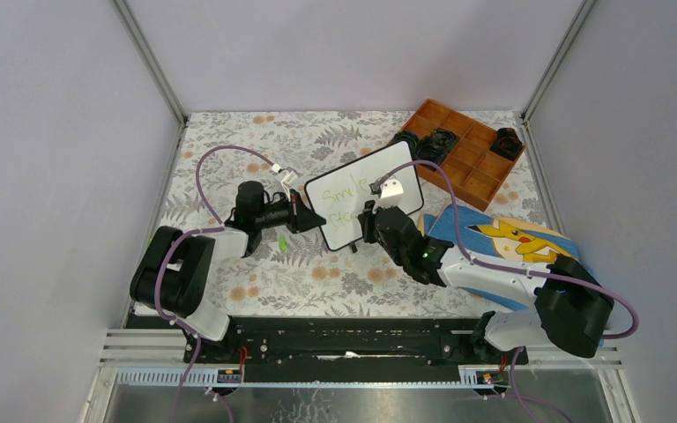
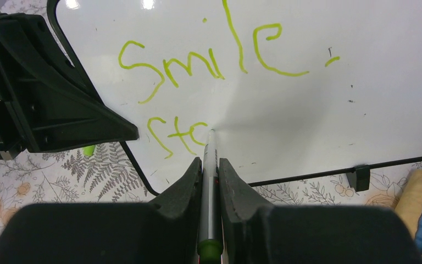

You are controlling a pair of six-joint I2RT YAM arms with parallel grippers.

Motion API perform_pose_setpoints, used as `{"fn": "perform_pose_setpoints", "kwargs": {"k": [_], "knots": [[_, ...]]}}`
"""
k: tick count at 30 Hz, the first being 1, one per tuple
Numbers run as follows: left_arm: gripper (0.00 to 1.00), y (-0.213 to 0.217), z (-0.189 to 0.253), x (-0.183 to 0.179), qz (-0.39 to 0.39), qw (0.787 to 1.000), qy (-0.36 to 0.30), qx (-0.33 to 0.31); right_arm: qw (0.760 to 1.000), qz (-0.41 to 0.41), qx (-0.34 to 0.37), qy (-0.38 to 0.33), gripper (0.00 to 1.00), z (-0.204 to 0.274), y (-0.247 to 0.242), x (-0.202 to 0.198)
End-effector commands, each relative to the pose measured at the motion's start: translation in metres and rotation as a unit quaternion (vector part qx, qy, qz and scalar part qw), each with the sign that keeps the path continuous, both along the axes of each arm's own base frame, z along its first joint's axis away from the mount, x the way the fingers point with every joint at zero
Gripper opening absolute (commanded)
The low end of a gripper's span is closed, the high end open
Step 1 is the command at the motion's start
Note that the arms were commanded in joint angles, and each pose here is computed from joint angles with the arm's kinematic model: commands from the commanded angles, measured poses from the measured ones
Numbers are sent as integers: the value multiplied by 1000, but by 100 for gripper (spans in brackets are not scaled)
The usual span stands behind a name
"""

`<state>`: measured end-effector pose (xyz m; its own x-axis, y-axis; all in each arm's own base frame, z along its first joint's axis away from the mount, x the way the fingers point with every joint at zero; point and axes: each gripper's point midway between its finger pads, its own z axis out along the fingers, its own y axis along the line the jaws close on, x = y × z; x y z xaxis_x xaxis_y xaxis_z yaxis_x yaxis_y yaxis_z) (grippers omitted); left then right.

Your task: Write a sentence on the whiteboard

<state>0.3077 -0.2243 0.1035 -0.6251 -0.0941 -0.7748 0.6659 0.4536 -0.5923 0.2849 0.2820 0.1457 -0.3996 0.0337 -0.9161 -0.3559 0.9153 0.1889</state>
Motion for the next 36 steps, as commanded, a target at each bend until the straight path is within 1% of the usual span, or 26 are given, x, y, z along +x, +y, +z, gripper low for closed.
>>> {"fn": "perform_pose_setpoints", "kwargs": {"k": [1, 9, 24, 27, 36], "knots": [[0, 3, -28, -5, 14, 999, 32, 42, 999, -23, 25, -36, 0, 32, 3, 18], [0, 3, -28, -4, 15, 998, 32, 43, 999, -16, 29, -37, 0, 32, 6, 18], [0, 3, -28, -5, 14, 998, 33, 43, 1000, -18, 12, -12, 0, 8, -10, 4], [0, 3, -28, -4, 14, 998, 32, 43, 1000, -19, 18, -15, 0, 13, -11, 4], [0, 3, -28, -5, 14, 998, 31, 44, 997, -20, 53, -49, 0, 50, -9, 7]]}}
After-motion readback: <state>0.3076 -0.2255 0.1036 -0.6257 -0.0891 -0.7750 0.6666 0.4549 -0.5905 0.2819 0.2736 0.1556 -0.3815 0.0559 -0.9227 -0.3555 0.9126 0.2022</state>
